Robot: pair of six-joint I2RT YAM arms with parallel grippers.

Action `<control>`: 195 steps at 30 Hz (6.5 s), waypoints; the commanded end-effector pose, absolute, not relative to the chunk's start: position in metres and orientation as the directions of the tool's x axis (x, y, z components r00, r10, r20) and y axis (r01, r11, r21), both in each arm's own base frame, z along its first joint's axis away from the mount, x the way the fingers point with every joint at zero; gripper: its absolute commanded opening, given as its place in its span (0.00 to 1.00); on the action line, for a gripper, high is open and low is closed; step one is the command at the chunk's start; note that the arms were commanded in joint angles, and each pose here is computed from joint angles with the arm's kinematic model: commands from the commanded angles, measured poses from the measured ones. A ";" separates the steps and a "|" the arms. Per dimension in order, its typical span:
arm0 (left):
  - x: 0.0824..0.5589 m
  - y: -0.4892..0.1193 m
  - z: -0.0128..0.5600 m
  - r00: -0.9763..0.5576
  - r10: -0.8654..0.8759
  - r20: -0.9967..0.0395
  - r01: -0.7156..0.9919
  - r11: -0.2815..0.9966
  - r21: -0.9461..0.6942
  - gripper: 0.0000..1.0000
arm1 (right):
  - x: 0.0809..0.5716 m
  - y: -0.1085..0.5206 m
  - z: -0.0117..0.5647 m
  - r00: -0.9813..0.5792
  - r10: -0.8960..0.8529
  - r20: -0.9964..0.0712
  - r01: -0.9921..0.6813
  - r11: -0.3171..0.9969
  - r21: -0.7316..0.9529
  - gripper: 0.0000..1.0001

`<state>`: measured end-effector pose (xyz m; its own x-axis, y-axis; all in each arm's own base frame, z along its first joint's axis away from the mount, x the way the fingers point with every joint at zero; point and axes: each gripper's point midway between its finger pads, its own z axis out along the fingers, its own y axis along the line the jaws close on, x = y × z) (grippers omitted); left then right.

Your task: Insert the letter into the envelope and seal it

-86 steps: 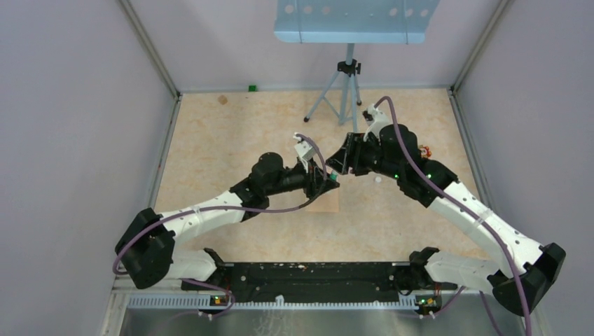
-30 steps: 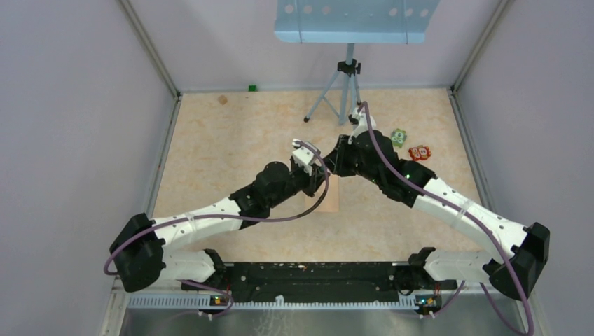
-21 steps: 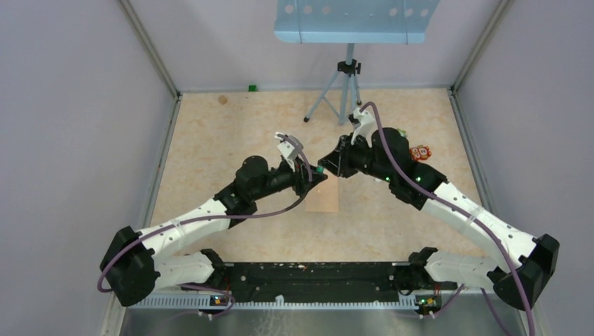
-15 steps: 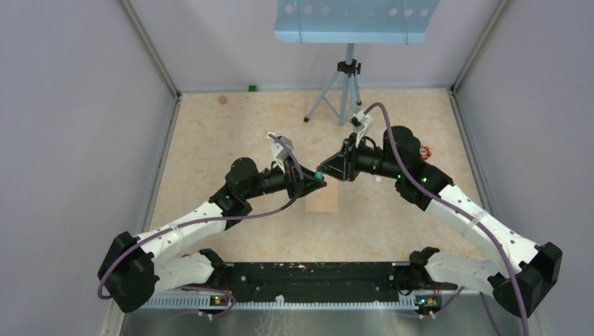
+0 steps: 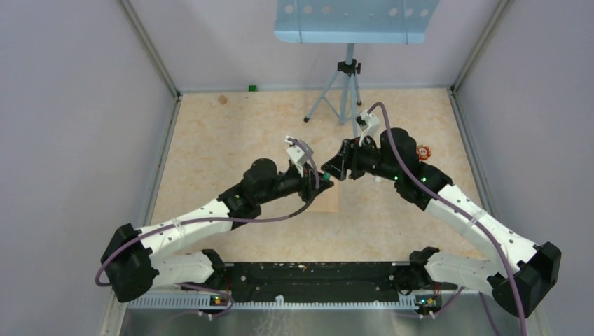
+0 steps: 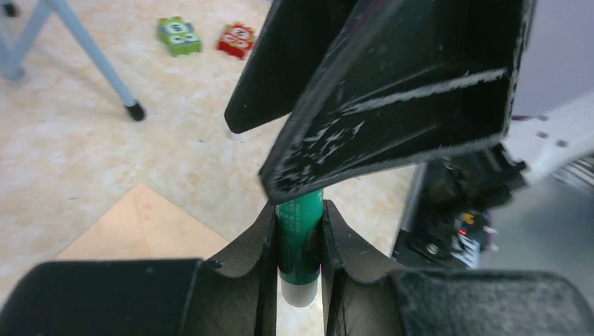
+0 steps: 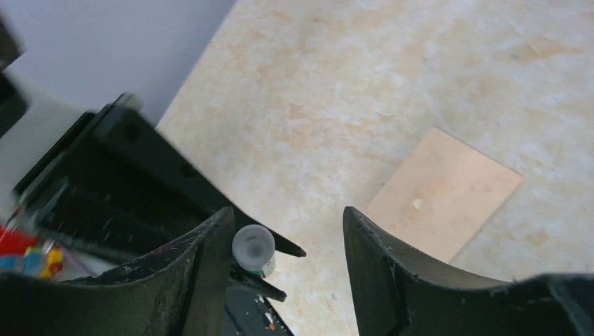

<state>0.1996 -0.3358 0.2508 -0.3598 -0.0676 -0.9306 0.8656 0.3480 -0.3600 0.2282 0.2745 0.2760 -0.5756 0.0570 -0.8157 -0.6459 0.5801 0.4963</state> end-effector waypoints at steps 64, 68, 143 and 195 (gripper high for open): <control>0.220 -0.327 0.259 -0.239 -0.043 -0.970 0.811 0.541 -0.223 0.00 | 0.244 0.285 0.292 -0.516 0.131 -0.846 -0.595 0.656 0.464 0.00; 0.190 -0.327 0.290 -0.260 -0.113 -0.959 0.897 0.339 -0.284 0.00 | 0.220 0.289 0.304 -0.486 0.058 -0.872 -0.755 0.475 0.453 0.00; 0.160 -0.313 0.291 -0.360 -0.159 -0.919 0.923 0.081 -0.376 0.00 | 0.182 0.303 0.311 -0.454 -0.008 -0.891 -0.862 0.260 0.436 0.00; 0.234 -0.330 0.245 -0.136 0.042 -0.990 0.733 0.676 -0.072 0.00 | 0.246 0.298 0.278 -0.577 0.237 -0.782 -0.416 0.739 0.531 0.28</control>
